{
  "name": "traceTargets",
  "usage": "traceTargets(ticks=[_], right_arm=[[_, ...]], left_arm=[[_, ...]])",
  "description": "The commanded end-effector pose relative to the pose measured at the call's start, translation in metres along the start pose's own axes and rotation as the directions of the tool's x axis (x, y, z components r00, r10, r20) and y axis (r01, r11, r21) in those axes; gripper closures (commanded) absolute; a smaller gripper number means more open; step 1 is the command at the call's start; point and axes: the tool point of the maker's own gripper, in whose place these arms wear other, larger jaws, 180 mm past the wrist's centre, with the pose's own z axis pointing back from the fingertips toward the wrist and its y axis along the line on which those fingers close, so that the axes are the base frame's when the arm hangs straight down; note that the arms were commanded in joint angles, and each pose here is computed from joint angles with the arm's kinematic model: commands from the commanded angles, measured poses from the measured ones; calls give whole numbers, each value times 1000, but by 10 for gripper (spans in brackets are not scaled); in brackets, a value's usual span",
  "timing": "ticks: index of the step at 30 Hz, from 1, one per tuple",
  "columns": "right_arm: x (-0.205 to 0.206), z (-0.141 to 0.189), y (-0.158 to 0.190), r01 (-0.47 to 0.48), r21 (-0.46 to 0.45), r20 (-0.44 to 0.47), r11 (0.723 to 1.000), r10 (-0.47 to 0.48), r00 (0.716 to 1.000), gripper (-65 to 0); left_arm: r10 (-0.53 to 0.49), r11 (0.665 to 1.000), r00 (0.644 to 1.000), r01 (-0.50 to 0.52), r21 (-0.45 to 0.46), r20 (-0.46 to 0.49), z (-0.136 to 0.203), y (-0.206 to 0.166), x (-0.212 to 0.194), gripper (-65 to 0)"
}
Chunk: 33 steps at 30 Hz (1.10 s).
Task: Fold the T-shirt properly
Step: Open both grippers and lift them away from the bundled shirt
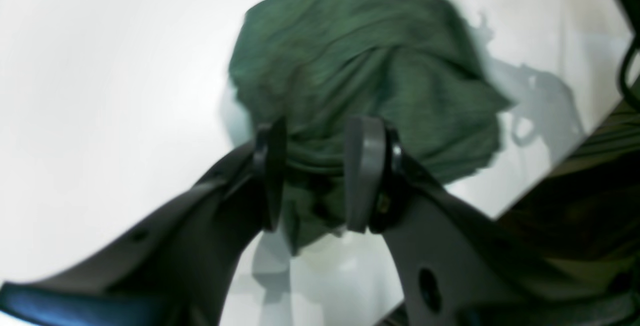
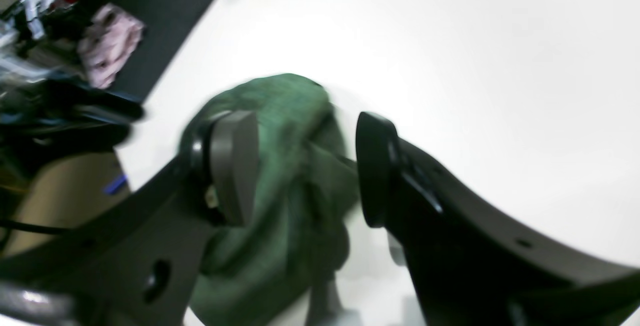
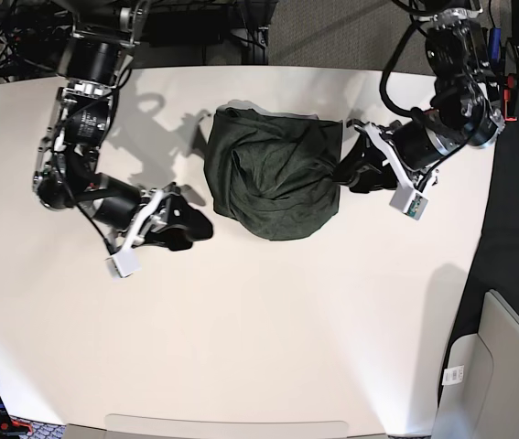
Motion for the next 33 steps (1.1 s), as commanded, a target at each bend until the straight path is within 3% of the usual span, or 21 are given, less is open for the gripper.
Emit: traceTargets(ticks=[1,8,15,25,28,33], right_arm=[[20,9,-2,-33,-3,55,999,33,998,-295],[18,26,-20,-36,-57,41,998,38,998,-295],[14,25,-24,-23,-59,34,998,25,999,-295],[15,25,-24,-19,-58,37,998,22,999,-295],[15,24,-25,-13,-57,35,998,15,999,-295],[14,22,-28,1,-54,34,999,1,999,-295]], left_arm=[[-13,1000,999,13,-4,33,2,-4,9,-196],[136,991,985,-133,-27,104,-12,-20,14,-197],[214,976,974,-210,-55,76,-27,-44,-3,-197],[281,955,943,-292,40,180,-21,-21,6,-196],[243,962,955,-260,85,171,-21,-16,2,-196],[127,991,988,-130,37,84,-36,-55,-13,-196]])
